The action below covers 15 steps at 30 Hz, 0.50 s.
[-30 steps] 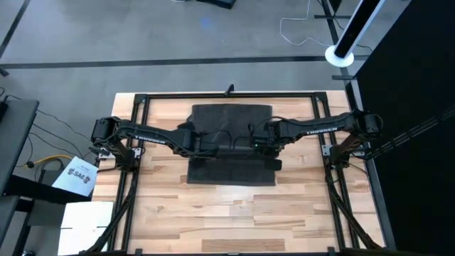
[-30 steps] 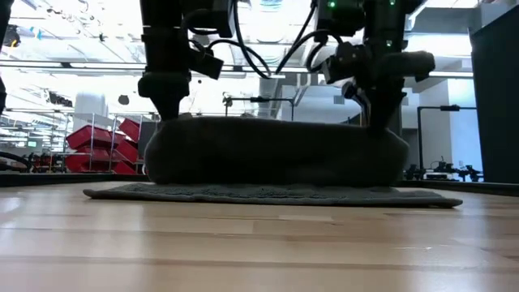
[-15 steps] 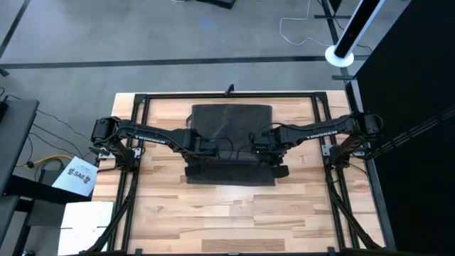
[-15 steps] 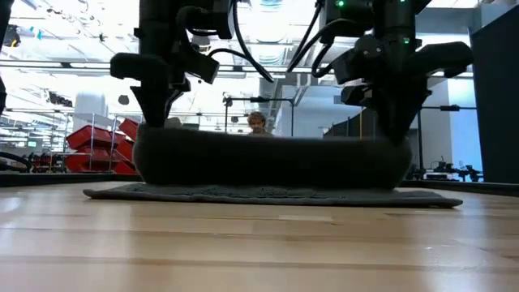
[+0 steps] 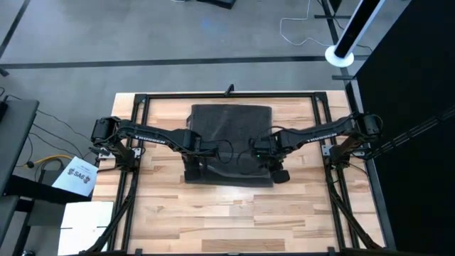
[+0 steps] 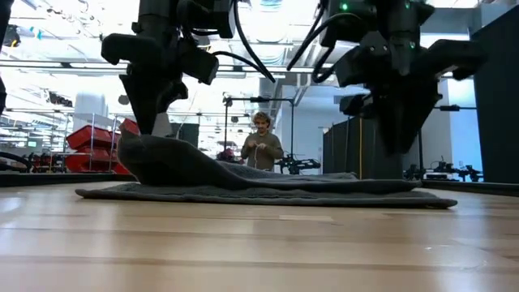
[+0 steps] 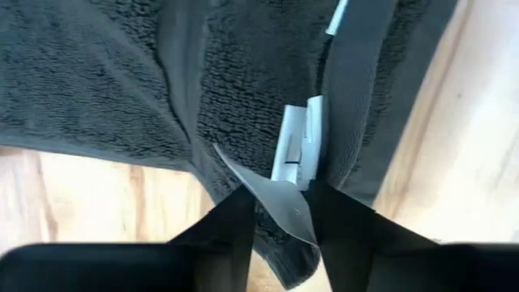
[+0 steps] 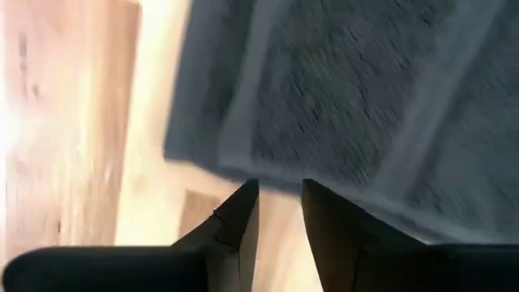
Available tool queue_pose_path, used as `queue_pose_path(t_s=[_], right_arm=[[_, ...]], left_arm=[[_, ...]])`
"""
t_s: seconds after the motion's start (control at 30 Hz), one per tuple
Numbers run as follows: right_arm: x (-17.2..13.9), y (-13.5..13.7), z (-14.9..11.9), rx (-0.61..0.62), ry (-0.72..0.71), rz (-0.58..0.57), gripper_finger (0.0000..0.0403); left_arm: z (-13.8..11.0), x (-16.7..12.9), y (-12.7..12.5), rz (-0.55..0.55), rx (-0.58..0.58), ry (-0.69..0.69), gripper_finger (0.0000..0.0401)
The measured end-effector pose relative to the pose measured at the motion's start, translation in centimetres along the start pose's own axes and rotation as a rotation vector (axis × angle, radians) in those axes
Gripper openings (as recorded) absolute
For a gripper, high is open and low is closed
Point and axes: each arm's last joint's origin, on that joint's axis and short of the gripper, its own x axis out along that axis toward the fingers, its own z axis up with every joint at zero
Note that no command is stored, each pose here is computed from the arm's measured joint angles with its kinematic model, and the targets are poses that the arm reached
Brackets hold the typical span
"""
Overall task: Roll towel
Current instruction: Fold the black towel
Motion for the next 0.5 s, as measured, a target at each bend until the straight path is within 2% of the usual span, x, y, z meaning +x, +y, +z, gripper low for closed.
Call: queue_pose_path(t_s=[0.17,0.5], right_arm=[[1.9,0.3,-0.7,-0.066,-0.036,0.018,0.0110],[5.0,2.3,-1.5,-0.176,-0.118,-0.017,0.0160]], left_arm=[[0.0,0.0,-0.1,0.000,0.016,-0.001,0.0132],[-0.4,0.7,-0.1,0.005,0.019,0.025,0.0136]])
